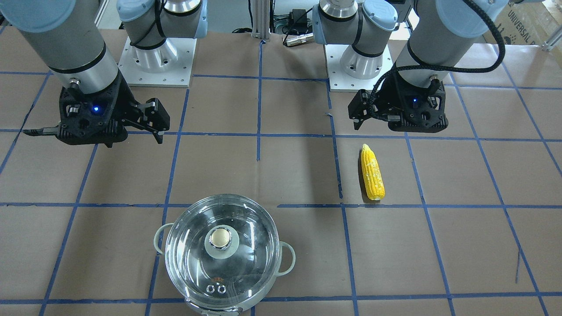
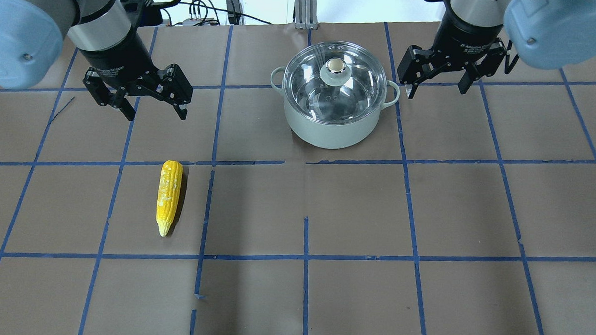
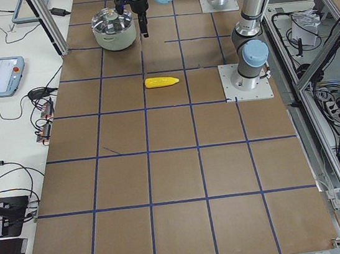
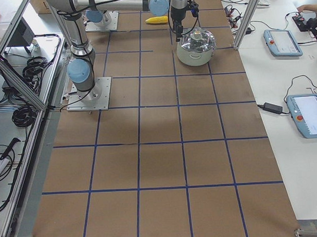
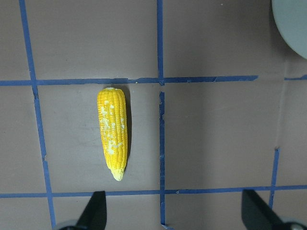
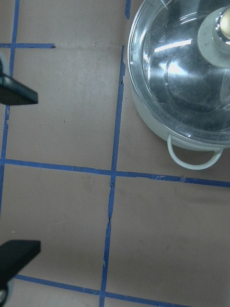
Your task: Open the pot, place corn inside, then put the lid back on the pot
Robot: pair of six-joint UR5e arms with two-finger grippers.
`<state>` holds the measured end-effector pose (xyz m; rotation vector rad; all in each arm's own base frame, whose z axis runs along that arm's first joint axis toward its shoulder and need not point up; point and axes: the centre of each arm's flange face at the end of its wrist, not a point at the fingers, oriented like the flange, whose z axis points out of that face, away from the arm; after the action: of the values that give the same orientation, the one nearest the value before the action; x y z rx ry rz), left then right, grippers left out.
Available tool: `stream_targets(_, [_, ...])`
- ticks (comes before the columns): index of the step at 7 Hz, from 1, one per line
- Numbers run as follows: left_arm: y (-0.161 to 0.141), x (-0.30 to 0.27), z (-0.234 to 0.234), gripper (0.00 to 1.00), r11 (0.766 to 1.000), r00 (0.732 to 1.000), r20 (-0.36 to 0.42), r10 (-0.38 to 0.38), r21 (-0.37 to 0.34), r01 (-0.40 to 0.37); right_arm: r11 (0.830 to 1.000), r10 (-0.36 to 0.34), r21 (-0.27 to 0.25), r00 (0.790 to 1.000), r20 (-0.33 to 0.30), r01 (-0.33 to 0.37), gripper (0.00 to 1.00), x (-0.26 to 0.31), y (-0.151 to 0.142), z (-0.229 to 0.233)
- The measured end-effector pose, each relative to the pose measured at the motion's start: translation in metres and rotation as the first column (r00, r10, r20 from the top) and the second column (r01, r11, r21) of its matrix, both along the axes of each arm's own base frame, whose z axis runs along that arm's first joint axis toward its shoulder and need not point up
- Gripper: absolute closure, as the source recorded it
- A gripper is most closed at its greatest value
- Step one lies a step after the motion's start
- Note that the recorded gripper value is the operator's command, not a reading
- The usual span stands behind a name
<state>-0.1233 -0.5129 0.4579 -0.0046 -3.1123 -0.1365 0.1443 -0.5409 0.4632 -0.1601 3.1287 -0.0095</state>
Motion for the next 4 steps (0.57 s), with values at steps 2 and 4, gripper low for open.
stream_targets(2, [-0.001, 0.001, 0.000, 0.00, 1.000, 1.000, 0.000, -0.005, -0.001, 0.005, 1.000, -0.001, 0.000, 1.000, 0.001, 0.001, 0.00, 0.000, 0.000, 0.000])
stream_targets(4, [-0.003, 0.011, -0.014, 0.00, 0.999, 0.998, 0.049, -0.028, 0.028, 0.026, 1.000, -0.005, -0.004, 1.000, 0.007, 0.005, 0.00, 0.000, -0.001, 0.001])
